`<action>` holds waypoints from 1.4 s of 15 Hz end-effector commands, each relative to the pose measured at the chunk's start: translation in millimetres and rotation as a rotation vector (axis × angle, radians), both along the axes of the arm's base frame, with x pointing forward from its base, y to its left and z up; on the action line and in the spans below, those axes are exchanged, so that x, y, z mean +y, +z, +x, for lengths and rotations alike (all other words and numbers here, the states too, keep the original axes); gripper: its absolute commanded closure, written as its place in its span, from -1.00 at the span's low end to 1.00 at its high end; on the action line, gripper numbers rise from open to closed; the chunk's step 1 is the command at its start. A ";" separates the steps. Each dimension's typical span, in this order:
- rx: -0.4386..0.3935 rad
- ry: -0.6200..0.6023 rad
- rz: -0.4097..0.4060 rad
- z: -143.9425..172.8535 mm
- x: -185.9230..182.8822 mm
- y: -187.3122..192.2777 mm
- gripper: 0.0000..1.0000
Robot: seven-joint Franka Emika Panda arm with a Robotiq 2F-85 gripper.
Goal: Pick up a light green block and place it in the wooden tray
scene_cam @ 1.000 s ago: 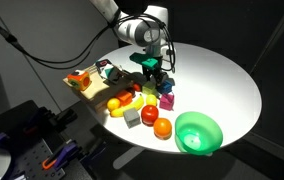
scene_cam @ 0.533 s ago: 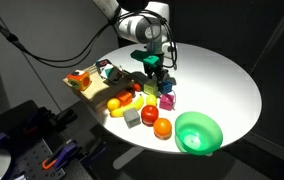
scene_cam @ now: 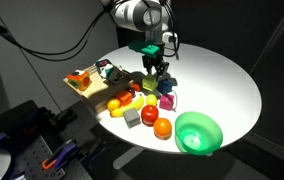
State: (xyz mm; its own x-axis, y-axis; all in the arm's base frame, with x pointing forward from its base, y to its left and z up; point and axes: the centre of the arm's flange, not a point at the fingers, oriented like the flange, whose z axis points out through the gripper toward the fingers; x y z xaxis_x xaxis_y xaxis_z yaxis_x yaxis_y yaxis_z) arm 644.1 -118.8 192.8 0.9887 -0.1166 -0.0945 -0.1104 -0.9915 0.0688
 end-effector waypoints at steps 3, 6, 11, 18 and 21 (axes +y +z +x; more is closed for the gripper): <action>-0.007 0.085 0.050 -53.8 6.2 30.7 0.39; -0.031 0.150 0.075 -72.7 17.1 35.1 0.39; -0.076 0.239 0.059 -90.4 49.2 28.0 0.39; -0.120 0.415 0.068 -108.1 97.4 13.3 0.39; -0.137 0.473 0.067 -117.6 113.7 10.0 0.39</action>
State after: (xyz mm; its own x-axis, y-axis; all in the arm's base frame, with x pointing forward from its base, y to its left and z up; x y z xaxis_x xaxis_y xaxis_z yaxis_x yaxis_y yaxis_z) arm 544.4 -14.4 194.5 0.9587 0.2836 0.0215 0.2836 -0.9589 0.0015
